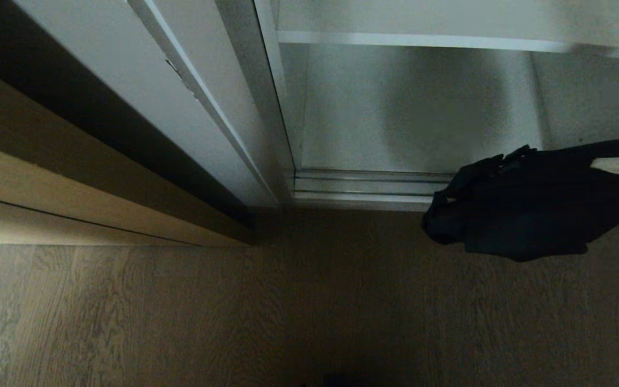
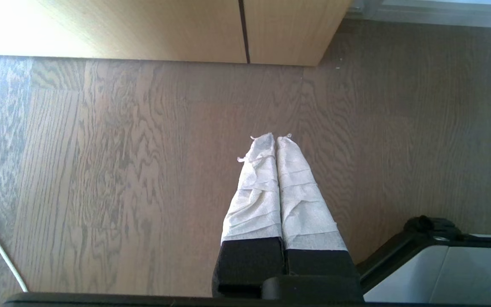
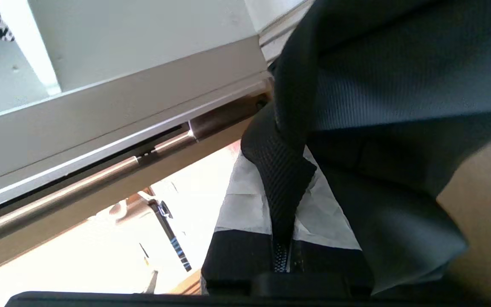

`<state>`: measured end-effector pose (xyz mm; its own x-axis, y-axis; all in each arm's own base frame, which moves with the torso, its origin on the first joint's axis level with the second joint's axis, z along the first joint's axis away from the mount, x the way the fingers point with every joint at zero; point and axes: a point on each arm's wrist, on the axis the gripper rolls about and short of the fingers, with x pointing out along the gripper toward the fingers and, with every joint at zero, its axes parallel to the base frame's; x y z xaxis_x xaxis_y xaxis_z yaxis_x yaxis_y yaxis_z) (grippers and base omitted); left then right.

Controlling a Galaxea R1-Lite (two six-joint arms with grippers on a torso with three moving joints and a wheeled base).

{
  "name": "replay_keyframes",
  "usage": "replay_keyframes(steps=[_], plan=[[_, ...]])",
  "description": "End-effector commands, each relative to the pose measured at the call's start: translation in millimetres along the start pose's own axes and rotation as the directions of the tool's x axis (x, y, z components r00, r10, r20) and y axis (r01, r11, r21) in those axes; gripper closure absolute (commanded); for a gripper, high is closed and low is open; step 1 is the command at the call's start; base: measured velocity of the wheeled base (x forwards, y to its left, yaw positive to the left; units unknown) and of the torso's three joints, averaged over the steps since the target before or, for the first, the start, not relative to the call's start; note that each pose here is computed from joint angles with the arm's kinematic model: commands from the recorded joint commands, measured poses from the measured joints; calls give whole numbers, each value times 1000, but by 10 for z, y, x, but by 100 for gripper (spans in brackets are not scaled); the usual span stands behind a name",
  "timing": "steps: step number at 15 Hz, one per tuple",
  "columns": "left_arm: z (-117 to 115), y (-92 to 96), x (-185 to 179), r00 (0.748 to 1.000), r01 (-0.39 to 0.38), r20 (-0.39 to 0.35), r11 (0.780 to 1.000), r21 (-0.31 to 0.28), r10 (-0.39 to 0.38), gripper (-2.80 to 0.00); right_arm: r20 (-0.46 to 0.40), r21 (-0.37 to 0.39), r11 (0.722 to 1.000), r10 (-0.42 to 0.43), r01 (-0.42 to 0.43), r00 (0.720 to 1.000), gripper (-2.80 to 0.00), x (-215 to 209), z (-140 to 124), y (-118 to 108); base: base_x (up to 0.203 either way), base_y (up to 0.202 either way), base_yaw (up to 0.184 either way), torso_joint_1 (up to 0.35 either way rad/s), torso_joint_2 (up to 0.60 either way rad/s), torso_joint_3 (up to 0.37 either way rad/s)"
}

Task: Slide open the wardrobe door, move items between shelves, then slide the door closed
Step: Place the bag on the lower shelf

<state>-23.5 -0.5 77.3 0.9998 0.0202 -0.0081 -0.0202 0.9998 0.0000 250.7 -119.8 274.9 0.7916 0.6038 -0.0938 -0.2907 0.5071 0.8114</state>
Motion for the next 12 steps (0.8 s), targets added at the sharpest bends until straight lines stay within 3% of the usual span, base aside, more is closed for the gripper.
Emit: replay_keyframes(steps=[1, 5, 12], plan=[[0, 0, 0, 1000, 0, 0, 1000, 0, 0, 0, -19, 21, 1000, 6, -5, 1000, 0, 126, 129, -163, 0, 0, 0, 0, 0, 0], [0, 0, 0, 1000, -1, 0, 1000, 0, 1, 0, -30, -18, 999, 35, -35, 999, 0, 244, 254, -85, 0, 0, 0, 0, 0, 0], [0, 0, 0, 1000, 0, 0, 1000, 0, 0, 0, -21, -61, 994, 92, -93, 996, 0, 249, 421, 249, 0, 0, 0, 0, 0, 0]])
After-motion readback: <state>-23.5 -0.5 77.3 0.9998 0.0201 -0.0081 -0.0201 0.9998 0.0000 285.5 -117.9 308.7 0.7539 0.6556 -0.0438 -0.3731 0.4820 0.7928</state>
